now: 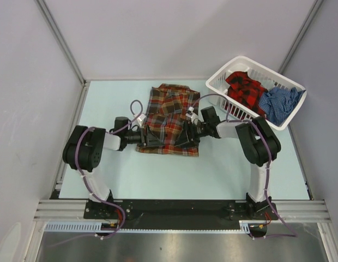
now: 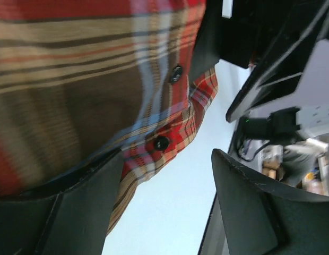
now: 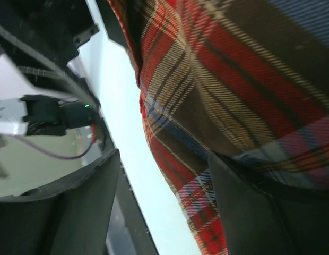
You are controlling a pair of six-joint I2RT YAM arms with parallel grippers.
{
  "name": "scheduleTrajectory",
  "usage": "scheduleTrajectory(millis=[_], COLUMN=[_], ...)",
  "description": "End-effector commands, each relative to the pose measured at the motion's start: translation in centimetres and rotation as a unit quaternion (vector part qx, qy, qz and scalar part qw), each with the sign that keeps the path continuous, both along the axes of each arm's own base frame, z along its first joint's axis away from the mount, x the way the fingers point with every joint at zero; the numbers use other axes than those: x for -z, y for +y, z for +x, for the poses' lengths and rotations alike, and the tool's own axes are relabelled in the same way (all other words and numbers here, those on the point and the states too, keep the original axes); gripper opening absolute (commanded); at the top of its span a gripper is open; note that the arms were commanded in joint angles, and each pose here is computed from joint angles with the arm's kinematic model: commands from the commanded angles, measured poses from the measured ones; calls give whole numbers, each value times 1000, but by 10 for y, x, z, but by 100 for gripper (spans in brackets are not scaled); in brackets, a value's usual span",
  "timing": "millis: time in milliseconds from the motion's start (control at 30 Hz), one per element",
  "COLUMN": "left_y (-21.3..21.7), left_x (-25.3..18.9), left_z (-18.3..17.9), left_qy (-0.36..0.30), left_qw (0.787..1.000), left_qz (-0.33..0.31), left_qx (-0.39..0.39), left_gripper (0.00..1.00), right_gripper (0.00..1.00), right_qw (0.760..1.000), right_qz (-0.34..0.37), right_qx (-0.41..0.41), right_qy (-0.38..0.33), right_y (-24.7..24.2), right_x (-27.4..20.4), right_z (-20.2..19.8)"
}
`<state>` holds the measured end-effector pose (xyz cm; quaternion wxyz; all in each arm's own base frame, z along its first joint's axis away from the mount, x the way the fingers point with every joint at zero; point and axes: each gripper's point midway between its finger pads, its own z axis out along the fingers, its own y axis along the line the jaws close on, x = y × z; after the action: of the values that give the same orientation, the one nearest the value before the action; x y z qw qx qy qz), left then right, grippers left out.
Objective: Fold and stack the long sleeve shirts
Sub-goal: Fold the shirt
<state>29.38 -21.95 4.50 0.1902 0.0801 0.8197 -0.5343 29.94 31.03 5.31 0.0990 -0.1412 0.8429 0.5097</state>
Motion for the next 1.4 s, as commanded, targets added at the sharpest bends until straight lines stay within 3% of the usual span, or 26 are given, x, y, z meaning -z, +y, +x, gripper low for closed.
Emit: scheduleTrajectory(millis=[0, 100, 200, 333, 467, 667, 833, 967, 1100, 1167, 1200, 1233, 1300, 1333, 1367], left_y=[36, 52, 62, 48, 17, -2, 9, 34, 44, 50, 52, 55, 65, 60, 66], left_x=[37, 46, 30, -33, -76, -64, -5, 21, -15, -43, -50, -65, -59, -67, -60], left_z=[9, -2, -10, -17, -17, 34, 65, 52, 28, 19, 16, 8, 5, -5, -4], left_qy=[65, 104, 100, -25, -111, -81, 14, 68, 13, -72, -103, -186, -264, -353, -387], left_qw=[993, 988, 990, 999, 993, 996, 995, 990, 997, 996, 993, 976, 939, 893, 859], left_qz=[26, 36, 21, -4, -18, -34, -17, 0, -1, 39, 61, 103, 198, 237, 291], left_qx=[-95, -109, -101, -21, 29, -30, -100, -126, -74, -25, -4, 51, 93, 149, 164], left_gripper=[78, 79, 78, 79, 83, 82, 80, 79, 79, 79, 79, 79, 79, 79, 79], right_gripper=[68, 65, 64, 63, 59, 46, 38, 36, 36, 36, 36, 37, 37, 37, 37], right_qw=[999, 998, 999, 1000, 999, 998, 995, 993, 997, 998, 999, 999, 998, 997, 997], right_qz=[-13, -28, -32, -4, 37, 23, -1, -39, -53, -42, -36, -33, -27, -21, -19], right_qx=[27, 30, 15, -4, -8, -20, 3, 9, -20, -30, -35, -35, -27, -24, -21], right_qy=[38, 44, 21, -15, -12, 54, 98, 113, 59, 41, 16, 2, -43, -66, -76], right_y=[-19, -37, -44, -36, -14, -4, -23, -51, -63, -60, -58, -57, -50, -44, -40], right_x=[35, 36, 8, -46, -63, -12, 34, 47, 21, -3, -18, -27, -48, -55, -59], right_z=[14, 16, 15, 6, -11, -20, -10, -16, -16, -12, -7, -1, 22, 34, 41])
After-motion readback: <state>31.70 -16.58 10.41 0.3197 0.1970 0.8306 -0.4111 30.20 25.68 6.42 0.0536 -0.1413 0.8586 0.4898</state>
